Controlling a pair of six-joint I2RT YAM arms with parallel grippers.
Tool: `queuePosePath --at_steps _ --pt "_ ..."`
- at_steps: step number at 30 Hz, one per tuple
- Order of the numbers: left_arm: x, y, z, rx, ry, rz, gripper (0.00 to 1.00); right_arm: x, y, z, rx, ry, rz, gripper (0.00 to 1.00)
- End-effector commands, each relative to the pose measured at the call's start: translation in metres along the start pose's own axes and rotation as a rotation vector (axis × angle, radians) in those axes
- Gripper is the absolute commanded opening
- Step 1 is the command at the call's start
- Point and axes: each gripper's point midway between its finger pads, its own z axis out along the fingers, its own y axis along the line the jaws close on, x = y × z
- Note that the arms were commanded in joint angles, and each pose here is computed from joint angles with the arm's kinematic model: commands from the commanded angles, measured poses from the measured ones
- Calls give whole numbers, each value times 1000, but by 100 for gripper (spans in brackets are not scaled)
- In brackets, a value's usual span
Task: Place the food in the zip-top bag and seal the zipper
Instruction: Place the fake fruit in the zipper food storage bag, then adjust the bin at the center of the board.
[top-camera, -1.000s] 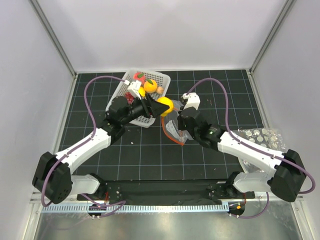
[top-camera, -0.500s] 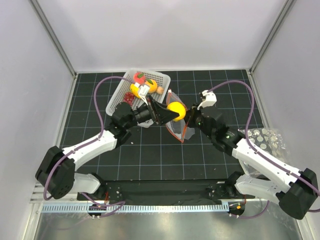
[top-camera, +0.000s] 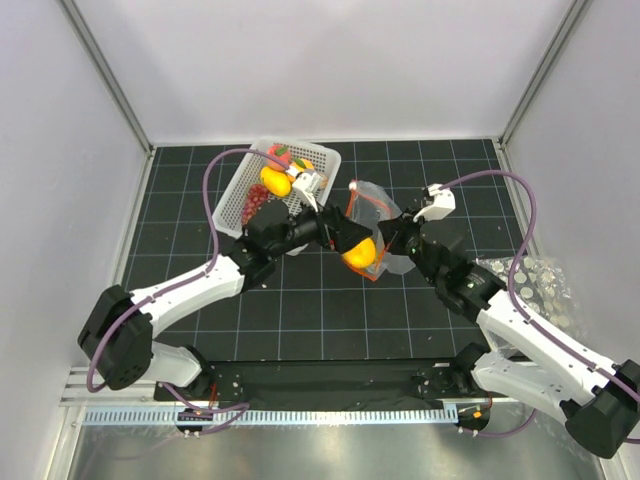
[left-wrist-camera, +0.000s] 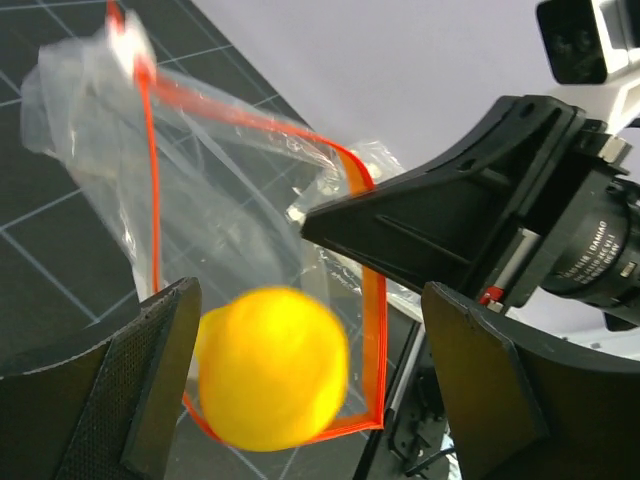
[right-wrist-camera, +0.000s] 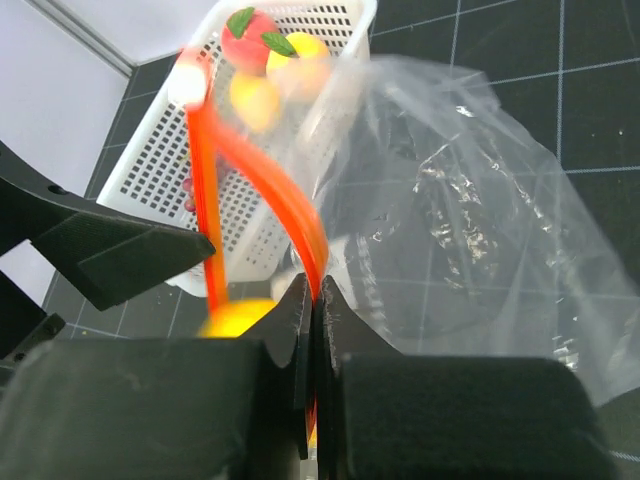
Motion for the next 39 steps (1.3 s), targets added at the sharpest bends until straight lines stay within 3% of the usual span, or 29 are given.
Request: queuePosePath --at_steps 1,10,18,24,28,33,39 --pt "-17 1 0 -41 -21 48 96 -11 -2 2 29 -41 26 1" --pt "-27 2 -13 -112 -8 100 97 -7 -6 6 51 -28 10 1" --pt "-46 56 -39 -466 -71 117 97 -9 -13 5 87 -39 10 1" --pt "-66 66 -65 -572 -144 171 100 -9 -18 6 115 -51 3 1" --pt "-76 113 -96 -802 -183 135 100 -6 -19 9 115 -38 -7 1" --pt "-59 188 -112 -969 -93 -26 100 -2 -18 12 111 -25 -15 1" --pt "-34 247 -107 -1161 119 18 99 3 -18 15 111 -9 -23 1"
